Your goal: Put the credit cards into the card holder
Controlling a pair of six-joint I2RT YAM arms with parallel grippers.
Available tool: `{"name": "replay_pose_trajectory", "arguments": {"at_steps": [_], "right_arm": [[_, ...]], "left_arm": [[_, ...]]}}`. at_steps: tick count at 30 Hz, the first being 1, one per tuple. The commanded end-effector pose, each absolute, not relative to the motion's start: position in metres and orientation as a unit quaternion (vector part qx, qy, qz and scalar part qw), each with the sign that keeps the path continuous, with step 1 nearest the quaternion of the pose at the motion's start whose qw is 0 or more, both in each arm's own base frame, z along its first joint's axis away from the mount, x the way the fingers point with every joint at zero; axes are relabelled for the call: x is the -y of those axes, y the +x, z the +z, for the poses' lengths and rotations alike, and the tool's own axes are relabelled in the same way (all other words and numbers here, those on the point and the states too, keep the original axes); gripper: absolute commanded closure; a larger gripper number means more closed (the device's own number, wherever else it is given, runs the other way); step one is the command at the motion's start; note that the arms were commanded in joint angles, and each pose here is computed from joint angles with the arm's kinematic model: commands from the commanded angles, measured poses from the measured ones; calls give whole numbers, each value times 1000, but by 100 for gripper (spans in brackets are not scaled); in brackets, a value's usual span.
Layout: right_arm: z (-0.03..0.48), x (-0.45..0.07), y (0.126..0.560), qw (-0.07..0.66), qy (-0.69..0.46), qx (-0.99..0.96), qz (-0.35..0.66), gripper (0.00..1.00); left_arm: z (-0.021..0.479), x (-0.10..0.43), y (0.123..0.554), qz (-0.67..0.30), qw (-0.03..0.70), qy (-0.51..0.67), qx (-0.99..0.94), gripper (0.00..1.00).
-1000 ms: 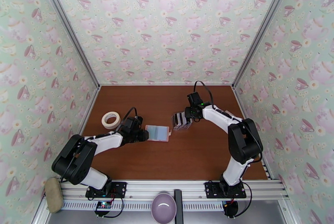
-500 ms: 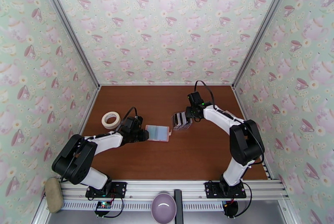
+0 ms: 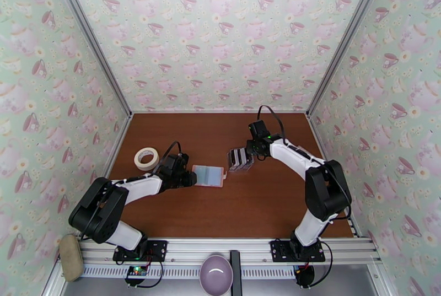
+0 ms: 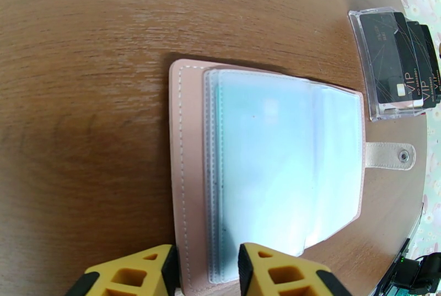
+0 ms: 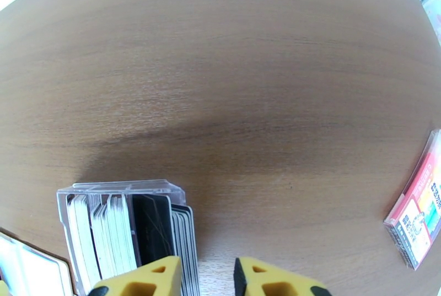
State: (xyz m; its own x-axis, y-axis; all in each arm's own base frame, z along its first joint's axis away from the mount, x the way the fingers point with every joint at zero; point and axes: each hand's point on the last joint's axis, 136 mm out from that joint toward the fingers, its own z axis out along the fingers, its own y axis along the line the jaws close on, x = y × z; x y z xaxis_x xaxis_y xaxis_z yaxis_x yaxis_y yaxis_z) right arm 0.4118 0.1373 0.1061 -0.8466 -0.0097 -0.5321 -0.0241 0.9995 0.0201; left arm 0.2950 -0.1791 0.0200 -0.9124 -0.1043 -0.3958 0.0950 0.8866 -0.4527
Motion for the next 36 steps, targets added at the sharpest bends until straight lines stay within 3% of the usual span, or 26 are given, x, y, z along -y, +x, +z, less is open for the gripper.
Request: {"name": "replay_pose_trajectory", "arguments": {"at_steps": [1, 3, 6, 9, 36], "right_arm": [[115, -139, 413, 282, -14, -959, 23, 72], [116, -142, 412, 284, -15, -958, 33, 72], [116, -148, 412, 284, -17, -957, 50, 60], [111, -148, 414, 278, -19, -959, 47, 59], [98, -137, 420, 267, -16, -964, 2, 60]], "left_arm": [[-2, 179, 278, -236, 164, -4, -958, 63], [-3, 179, 278, -235, 164, -4, -958, 63], [-3, 179, 278, -236, 163, -4, -958, 63], [-3, 179, 278, -238, 162, -4, -958, 63], [-3, 179, 278, -242, 160, -7, -957, 63]]}}
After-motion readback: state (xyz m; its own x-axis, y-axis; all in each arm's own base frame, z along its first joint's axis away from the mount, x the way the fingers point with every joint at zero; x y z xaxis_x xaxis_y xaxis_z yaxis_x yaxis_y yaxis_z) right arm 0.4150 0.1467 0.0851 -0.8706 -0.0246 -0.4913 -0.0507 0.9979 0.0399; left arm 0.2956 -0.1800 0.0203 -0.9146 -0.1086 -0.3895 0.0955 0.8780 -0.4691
